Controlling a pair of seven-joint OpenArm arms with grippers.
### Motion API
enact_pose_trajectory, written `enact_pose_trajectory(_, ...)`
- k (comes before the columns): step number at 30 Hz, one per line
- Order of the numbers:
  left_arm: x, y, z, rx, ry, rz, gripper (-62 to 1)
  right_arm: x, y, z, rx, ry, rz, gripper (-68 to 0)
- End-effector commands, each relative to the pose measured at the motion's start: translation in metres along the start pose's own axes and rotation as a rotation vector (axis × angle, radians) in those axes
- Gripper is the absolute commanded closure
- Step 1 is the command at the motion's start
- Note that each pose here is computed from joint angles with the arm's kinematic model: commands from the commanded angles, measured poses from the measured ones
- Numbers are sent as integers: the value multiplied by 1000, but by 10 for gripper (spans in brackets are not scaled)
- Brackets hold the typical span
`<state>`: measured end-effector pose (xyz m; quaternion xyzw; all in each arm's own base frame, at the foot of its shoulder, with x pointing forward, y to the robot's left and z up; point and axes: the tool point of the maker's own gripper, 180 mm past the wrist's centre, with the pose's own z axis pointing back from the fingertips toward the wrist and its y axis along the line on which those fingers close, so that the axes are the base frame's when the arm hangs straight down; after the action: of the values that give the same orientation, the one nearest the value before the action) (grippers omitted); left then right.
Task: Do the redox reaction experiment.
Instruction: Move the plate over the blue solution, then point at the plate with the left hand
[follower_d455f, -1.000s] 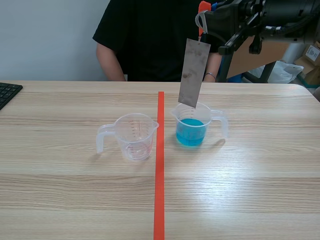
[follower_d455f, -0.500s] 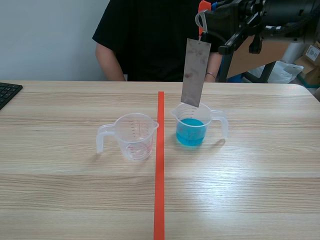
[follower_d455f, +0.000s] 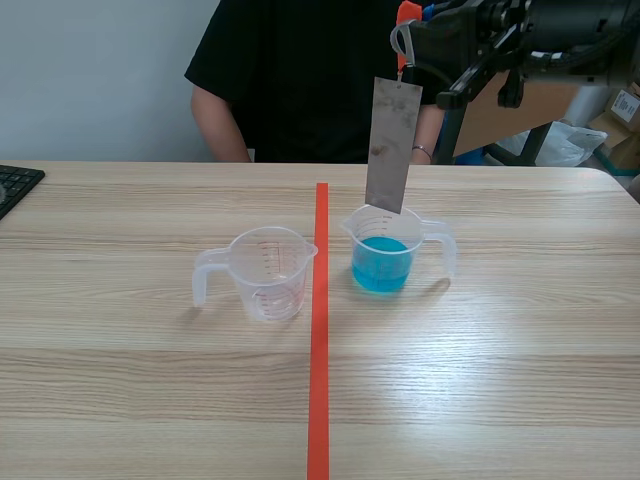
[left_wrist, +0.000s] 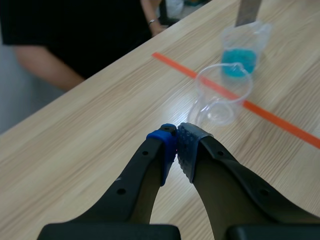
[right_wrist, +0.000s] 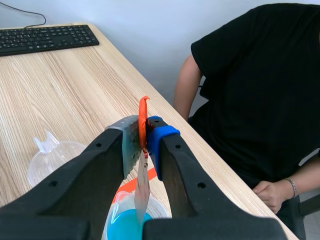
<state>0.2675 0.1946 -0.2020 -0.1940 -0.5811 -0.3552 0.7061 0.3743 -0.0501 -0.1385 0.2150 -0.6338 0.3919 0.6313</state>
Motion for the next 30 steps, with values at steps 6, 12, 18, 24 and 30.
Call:
enact_pose_trajectory(6,5,-28,-48,-83,-24,-71,-46,16,-6,1,-4,-39,27,-15)
enact_pose_trajectory(12,4,-52,-98,-128,-45,-150,-46,16,-6,1,-4,-39,27,-15)
enact_pose_trajectory(18,10,-70,-145,-143,-82,-182,-46,16,-6,1,-4,-39,27,-15)
enact_pose_trajectory(24,11,-80,-187,-159,-86,-199,-46,16,-6,1,-4,-39,27,-15)
enact_pose_trajectory(30,12,-86,-225,-156,-83,-214,-46,16,-6,1,-4,-39,27,-15)
